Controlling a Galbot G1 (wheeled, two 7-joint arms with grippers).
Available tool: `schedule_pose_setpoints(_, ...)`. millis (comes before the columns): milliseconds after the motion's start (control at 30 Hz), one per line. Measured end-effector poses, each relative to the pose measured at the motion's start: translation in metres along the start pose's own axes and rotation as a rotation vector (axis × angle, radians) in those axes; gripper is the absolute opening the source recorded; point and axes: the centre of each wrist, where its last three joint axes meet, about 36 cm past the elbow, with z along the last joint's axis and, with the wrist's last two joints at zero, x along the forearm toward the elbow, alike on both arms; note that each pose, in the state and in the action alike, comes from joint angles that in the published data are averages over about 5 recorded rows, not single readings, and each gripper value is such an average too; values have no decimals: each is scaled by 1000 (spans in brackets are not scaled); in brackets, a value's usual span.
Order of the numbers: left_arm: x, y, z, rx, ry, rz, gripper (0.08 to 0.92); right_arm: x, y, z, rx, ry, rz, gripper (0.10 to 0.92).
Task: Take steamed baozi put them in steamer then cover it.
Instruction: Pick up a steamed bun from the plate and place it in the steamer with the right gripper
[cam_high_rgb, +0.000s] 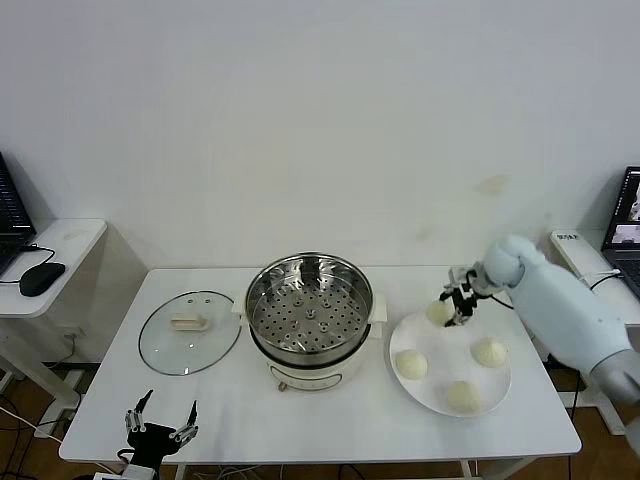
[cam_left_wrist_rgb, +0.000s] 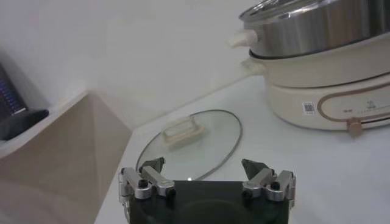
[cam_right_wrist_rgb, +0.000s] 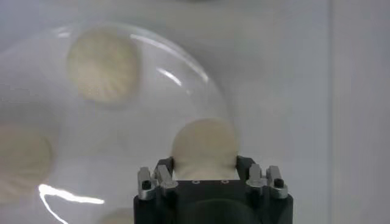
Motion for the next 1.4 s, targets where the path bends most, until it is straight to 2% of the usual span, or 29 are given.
schedule_pose_setpoints(300,4,1,-4,2,7,-18,823,66,-62,-63,102,-95,14,622)
schedule_pose_setpoints(567,5,5,-7,3,3,-44,823,95,-108,-134,294,-179,14,626)
schedule_pose_setpoints(733,7,6,-4,3,13,-54,823,95,-121,-178,467,-199,-1,628)
schedule_pose_setpoints(967,8,7,-2,2,21,-60,823,80,-118,-232,742,-185,-28,628)
schedule_pose_setpoints(1400,10,8,-5,23,21,-54,823,33,-93,-298,1165,-91,-56,628)
